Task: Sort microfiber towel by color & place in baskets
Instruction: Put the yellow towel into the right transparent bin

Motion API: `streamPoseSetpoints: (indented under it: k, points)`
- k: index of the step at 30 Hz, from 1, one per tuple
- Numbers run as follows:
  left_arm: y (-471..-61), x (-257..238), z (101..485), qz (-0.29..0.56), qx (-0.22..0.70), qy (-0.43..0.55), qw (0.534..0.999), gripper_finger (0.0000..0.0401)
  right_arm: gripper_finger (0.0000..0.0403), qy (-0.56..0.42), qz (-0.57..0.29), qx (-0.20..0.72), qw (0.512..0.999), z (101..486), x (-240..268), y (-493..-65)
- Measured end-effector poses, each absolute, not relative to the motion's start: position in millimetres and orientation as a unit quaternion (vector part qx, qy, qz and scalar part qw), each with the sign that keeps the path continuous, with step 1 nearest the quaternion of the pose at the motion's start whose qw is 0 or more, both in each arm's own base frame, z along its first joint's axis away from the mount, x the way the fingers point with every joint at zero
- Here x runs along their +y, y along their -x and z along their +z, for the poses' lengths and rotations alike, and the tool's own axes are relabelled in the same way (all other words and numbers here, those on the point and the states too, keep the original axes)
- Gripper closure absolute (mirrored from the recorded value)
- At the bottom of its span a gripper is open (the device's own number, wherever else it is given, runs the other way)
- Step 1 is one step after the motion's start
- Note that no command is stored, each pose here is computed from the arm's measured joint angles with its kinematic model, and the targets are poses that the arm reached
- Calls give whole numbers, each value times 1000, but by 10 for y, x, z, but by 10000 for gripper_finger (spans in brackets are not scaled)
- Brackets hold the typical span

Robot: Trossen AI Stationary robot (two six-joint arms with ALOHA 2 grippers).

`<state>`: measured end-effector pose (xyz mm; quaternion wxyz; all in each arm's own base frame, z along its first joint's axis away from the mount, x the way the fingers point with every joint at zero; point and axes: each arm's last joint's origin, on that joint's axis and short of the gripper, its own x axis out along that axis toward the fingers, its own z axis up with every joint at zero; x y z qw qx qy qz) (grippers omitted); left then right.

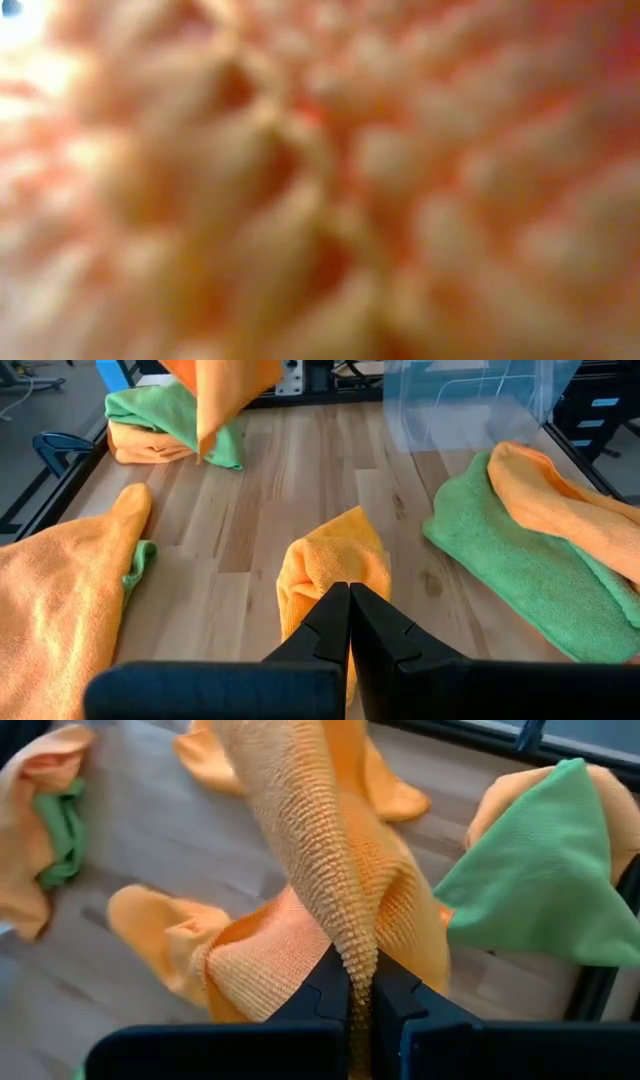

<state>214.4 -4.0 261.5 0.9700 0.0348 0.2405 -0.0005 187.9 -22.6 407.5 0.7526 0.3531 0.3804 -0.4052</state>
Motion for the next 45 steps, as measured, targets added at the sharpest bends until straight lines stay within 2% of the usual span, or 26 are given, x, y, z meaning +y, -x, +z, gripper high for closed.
streamPoseSetpoints:
  k: [11, 22, 30, 35, 38, 41, 45]
  points:
    - [-2144, -26, 2616, 25, 241, -41, 969, 401, 402, -383, -278, 484, 736, 4129, -13, -1787]
    - [-2144, -23, 2616, 31, 241, -35, 970, 401, 403, -360, -128, 539, 750, 4247, 699, -1508]
    - [-2143, -24, 2614, 48, 239, 34, 969, 401, 403, -363, -62, 609, 703, 4246, 1238, -1113]
    - [-2143, -24, 2615, 48, 238, 35, 969, 401, 403, -354, -38, 672, 649, 4214, 1535, -854]
    - [-2143, -24, 2616, 48, 238, 36, 969, 401, 403, -346, -18, 686, 640, 4198, 1698, -751]
    - [-2143, -23, 2615, 50, 238, 45, 969, 401, 403, -330, 3, 684, 651, 4181, 1808, -694]
    - [-2143, -25, 2614, 51, 238, 49, 969, 401, 403, -269, 5, 628, 730, 4132, 1827, -715]
